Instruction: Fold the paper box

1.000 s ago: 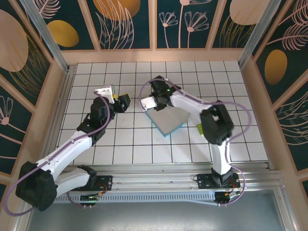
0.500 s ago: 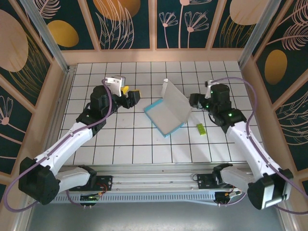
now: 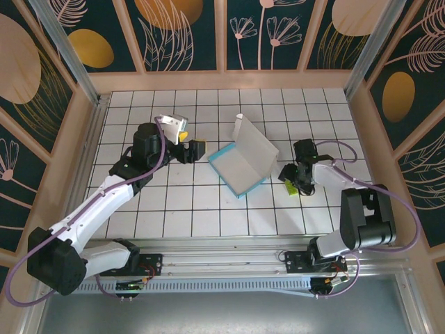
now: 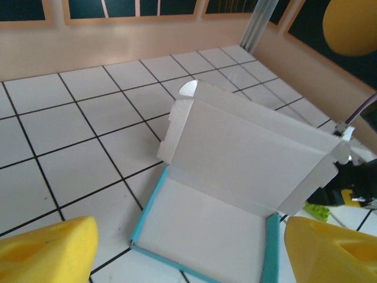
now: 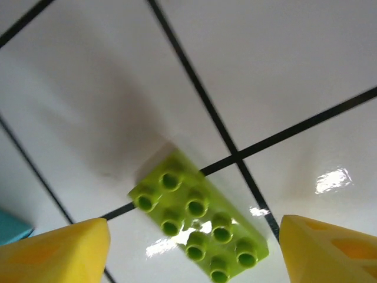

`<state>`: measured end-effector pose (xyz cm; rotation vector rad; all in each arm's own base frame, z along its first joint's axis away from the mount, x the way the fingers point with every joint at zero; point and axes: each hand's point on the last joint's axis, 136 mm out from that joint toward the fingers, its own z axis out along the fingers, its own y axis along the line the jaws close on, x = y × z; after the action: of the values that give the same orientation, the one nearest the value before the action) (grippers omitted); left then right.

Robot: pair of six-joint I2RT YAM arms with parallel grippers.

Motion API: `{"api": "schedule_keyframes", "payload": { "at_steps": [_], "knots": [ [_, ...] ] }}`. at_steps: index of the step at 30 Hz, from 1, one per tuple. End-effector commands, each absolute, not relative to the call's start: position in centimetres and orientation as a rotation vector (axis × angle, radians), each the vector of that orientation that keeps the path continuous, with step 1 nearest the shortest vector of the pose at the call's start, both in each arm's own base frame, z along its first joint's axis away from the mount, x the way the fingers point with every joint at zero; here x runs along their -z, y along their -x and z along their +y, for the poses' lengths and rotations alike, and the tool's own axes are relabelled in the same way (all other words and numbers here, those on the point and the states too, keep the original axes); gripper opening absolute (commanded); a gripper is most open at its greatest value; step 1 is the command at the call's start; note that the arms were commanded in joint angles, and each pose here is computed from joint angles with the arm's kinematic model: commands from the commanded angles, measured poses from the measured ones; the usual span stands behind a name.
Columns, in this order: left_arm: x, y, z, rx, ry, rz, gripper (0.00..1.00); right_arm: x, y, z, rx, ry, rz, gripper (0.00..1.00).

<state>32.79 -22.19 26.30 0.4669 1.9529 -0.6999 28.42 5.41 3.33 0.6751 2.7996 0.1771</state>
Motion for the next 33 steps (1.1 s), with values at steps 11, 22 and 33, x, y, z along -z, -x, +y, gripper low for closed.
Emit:
{"api": "schedule_keyframes", "payload": {
  "at_steps": [11, 22, 33],
  "knots": [
    [-27.0, -32.2, -21.3, 0.654, -0.476, 1.937, 0.84, -0.7, -27.6, 7.2, -0.101, -0.536, 2.905, 0.89],
    [-27.3, -32.4, -21.0, 0.649, -0.432, 1.934, 0.86, -0.7, -26.4, 8.1, -0.099, -0.49, 2.928, 0.51],
    [-27.3, -32.7, -20.7, 0.641, -0.394, 1.94, 0.86, -6.7, -29.0, 6.0, -0.158, -0.607, 2.665, 0.3]
  ]
}}
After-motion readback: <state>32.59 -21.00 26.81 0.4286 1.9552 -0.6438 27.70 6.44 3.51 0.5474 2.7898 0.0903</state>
